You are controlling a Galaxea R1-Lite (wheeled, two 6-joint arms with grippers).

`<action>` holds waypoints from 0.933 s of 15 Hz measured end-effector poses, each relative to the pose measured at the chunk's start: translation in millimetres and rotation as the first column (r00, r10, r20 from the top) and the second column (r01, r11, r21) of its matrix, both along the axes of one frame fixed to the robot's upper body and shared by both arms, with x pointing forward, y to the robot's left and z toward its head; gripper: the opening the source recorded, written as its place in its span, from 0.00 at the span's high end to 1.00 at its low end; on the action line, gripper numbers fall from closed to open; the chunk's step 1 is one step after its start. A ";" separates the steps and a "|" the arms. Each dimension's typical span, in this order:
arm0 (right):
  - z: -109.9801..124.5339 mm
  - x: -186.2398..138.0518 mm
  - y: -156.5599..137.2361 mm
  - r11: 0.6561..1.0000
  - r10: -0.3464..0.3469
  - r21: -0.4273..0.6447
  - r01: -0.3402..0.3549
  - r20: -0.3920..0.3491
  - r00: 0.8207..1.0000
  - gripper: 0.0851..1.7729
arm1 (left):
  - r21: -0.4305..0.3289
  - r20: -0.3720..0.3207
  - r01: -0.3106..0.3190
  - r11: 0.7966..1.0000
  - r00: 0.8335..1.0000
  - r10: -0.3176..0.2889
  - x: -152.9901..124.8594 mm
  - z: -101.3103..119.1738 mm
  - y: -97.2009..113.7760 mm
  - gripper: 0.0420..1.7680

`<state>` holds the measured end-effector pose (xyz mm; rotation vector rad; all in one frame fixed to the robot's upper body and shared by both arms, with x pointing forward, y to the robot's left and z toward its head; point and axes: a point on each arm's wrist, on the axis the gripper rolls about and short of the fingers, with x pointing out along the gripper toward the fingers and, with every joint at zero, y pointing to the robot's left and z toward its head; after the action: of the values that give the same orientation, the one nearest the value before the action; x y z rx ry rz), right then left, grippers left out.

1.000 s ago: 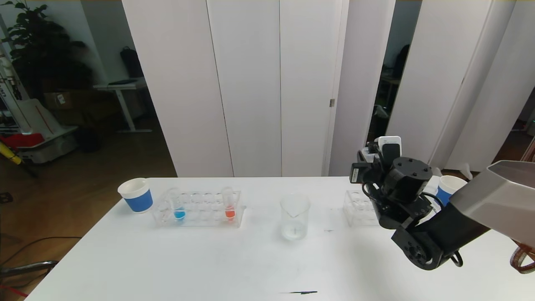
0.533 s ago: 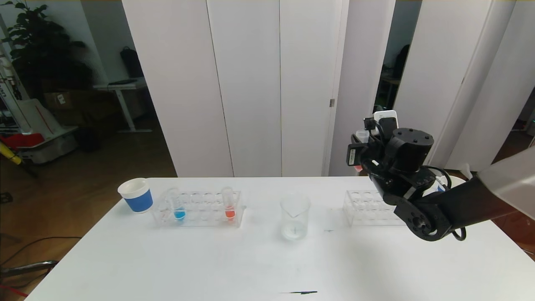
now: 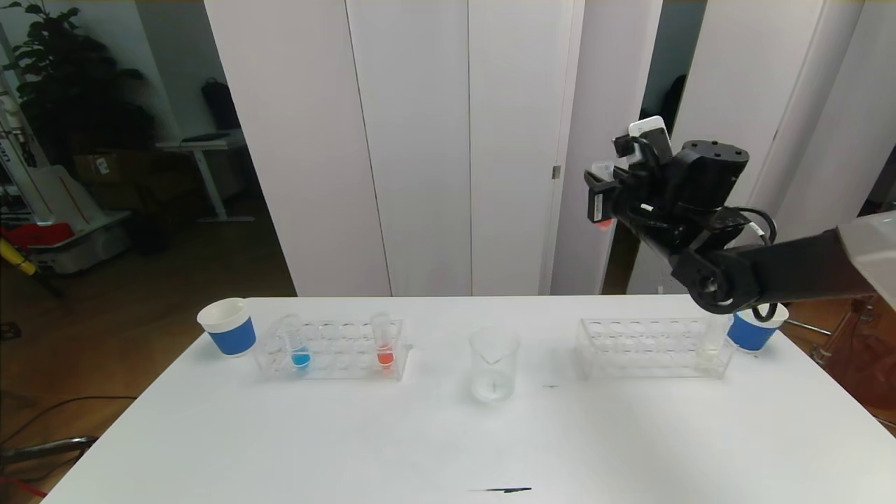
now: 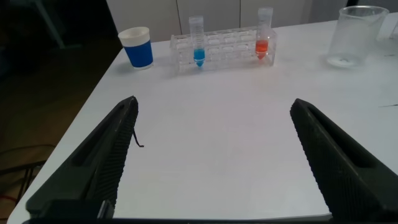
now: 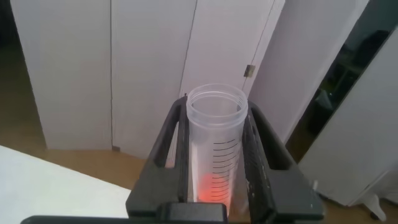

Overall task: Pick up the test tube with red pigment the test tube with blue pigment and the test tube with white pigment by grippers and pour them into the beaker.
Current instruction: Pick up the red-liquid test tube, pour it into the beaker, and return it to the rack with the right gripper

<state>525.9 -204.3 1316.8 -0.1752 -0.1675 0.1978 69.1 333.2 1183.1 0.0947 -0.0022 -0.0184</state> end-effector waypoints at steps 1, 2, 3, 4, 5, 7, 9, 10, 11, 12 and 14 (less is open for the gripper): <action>7.1 8.1 -3.1 1.000 0.005 -0.025 -0.004 0.045 0.999 0.71 | 0.000 0.000 0.000 1.000 1.000 0.000 0.0 0.0 0.0 0.01; 13.8 15.6 -4.9 0.999 0.014 -0.045 -0.010 0.084 0.996 0.71 | 0.000 0.000 0.000 1.000 1.000 0.000 0.0 0.0 0.0 0.01; 19.9 22.8 -6.3 0.998 0.024 -0.062 -0.017 0.120 0.992 0.71 | 0.000 0.000 0.000 1.000 1.000 0.000 0.0 0.0 0.0 0.01; 23.4 29.6 -6.5 0.996 0.033 -0.084 -0.021 0.143 0.989 0.71 | 0.000 0.000 0.000 1.000 1.000 0.000 0.0 0.0 0.0 0.01; 24.7 36.2 -5.8 0.995 0.039 -0.100 -0.024 0.153 0.987 0.71 | 0.000 0.000 0.000 1.000 1.000 0.000 0.0 0.0 0.0 0.01; 26.2 46.2 -1.4 0.994 0.048 -0.102 -0.029 0.188 0.981 0.71 | 0.000 0.000 0.000 1.000 1.000 0.000 0.0 0.0 0.0 0.01; 20.7 53.9 6.2 0.986 0.132 -0.128 -0.108 0.204 0.970 0.71 | 0.000 0.000 0.000 1.000 1.000 0.000 0.0 0.0 0.0 0.01; 16.1 56.3 8.9 0.976 0.185 -0.155 -0.155 0.200 0.962 0.71 | 0.000 0.000 0.000 1.000 1.000 0.000 0.0 0.0 0.0 0.01; 11.7 58.1 11.2 0.965 0.227 -0.177 -0.194 0.195 0.954 0.71 | 0.000 0.000 0.000 1.000 1.000 0.000 0.0 0.0 0.0 0.01; 8.2 59.2 12.8 0.953 0.272 -0.192 -0.236 0.189 0.944 0.71 | 0.000 0.000 0.000 1.000 1.000 0.000 0.0 0.0 0.0 0.01; 2.2 60.9 14.0 0.915 0.377 -0.221 -0.336 0.176 0.910 0.71 | 0.000 0.000 0.000 1.000 1.000 0.000 0.0 0.0 0.0 0.01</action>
<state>586.8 -190.3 1319.0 -0.3534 -0.3990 0.5644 69.1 333.2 1183.1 0.0947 -0.0022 -0.0184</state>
